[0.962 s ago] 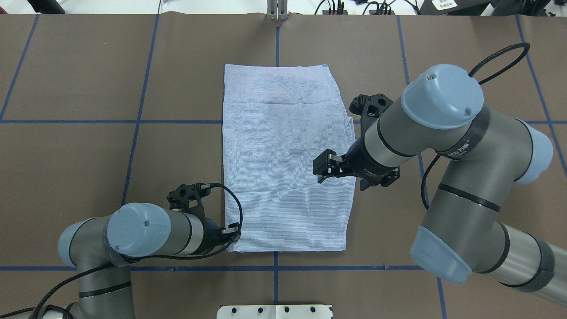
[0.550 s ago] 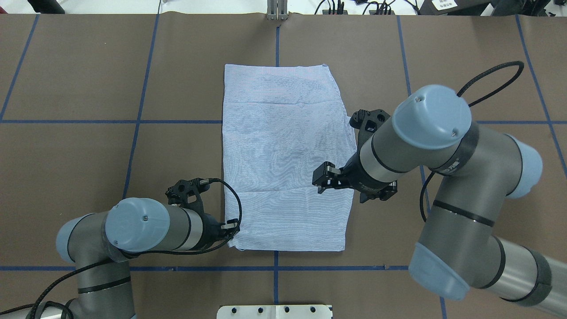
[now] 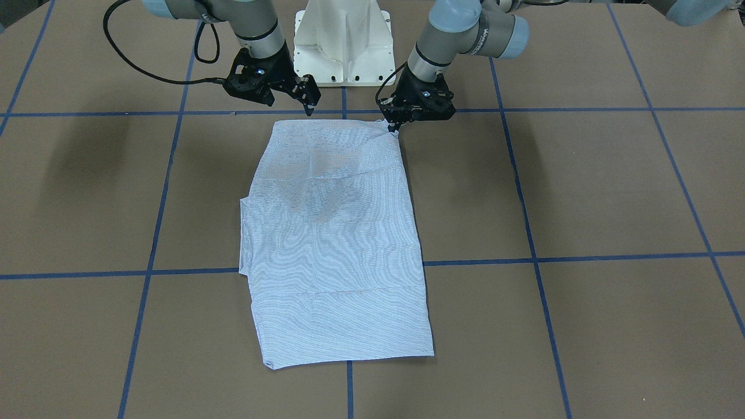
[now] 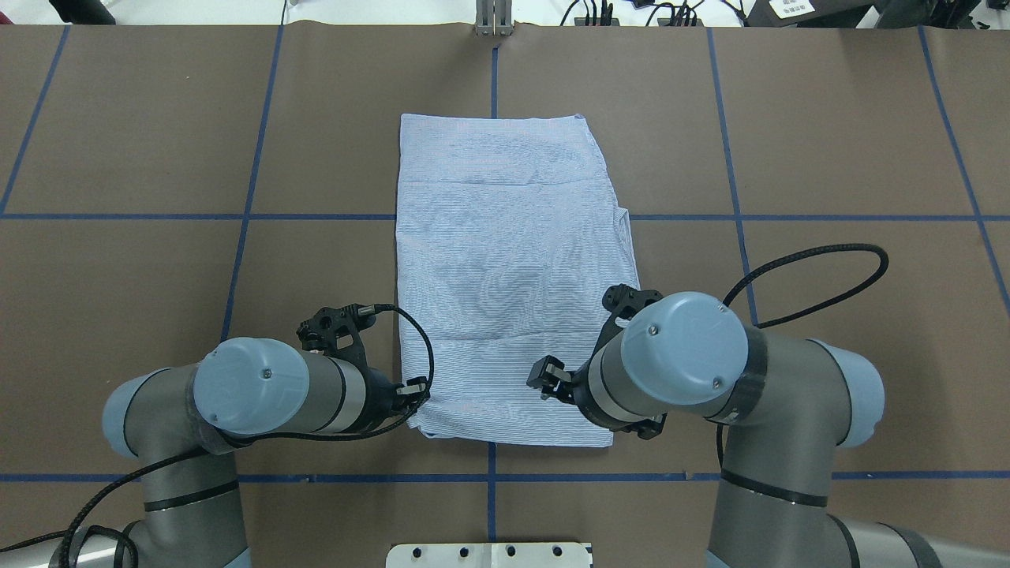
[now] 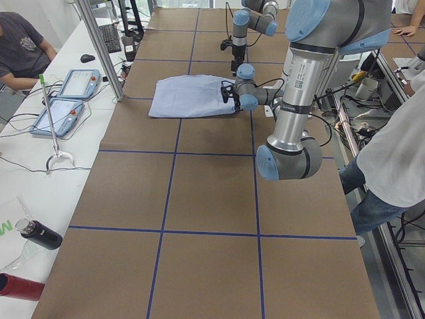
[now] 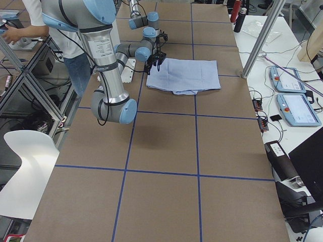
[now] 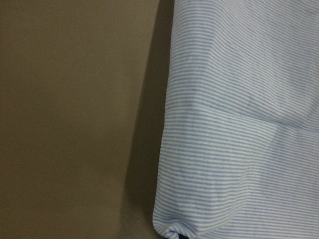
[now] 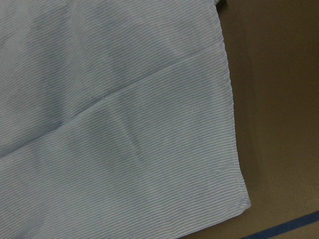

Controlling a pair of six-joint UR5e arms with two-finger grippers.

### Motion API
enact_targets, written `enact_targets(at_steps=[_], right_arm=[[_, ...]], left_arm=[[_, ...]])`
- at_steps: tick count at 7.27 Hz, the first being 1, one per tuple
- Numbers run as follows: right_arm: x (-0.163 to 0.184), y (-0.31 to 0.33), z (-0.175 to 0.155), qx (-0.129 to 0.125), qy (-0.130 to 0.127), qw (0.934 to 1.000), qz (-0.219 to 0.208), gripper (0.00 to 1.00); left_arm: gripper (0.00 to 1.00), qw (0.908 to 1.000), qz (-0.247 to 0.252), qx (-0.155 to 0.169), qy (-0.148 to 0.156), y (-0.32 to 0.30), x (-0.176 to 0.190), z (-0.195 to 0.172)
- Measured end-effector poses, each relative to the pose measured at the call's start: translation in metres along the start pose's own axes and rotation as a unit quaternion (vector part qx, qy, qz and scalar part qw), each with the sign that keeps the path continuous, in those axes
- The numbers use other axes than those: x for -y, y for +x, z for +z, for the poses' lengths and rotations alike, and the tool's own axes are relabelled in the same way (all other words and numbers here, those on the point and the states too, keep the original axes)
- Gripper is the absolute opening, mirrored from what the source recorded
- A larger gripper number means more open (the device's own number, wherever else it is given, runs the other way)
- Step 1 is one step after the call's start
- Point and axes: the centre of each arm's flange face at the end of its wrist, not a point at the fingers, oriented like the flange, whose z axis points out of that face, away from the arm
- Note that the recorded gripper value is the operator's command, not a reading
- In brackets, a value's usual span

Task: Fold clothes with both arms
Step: 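Move both grippers to the shirt's edge nearest the robot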

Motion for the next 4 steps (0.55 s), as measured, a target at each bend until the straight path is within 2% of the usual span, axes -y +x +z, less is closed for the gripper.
enact_targets(at_steps=[2,4], right_arm=[[-0.02,0.002,0.031,-0.015,0.026,0.9991,0.031,1.0],[-0.026,0.004,0.051,-0.028,0.038,0.9976,0.051,1.0]], left_arm=[[0.0,1.0,-0.001,0.0,0.002,0.0,0.003,-0.001],[0.0,1.0,-0.001,0.0,0.004,0.0,0.006,-0.001]])
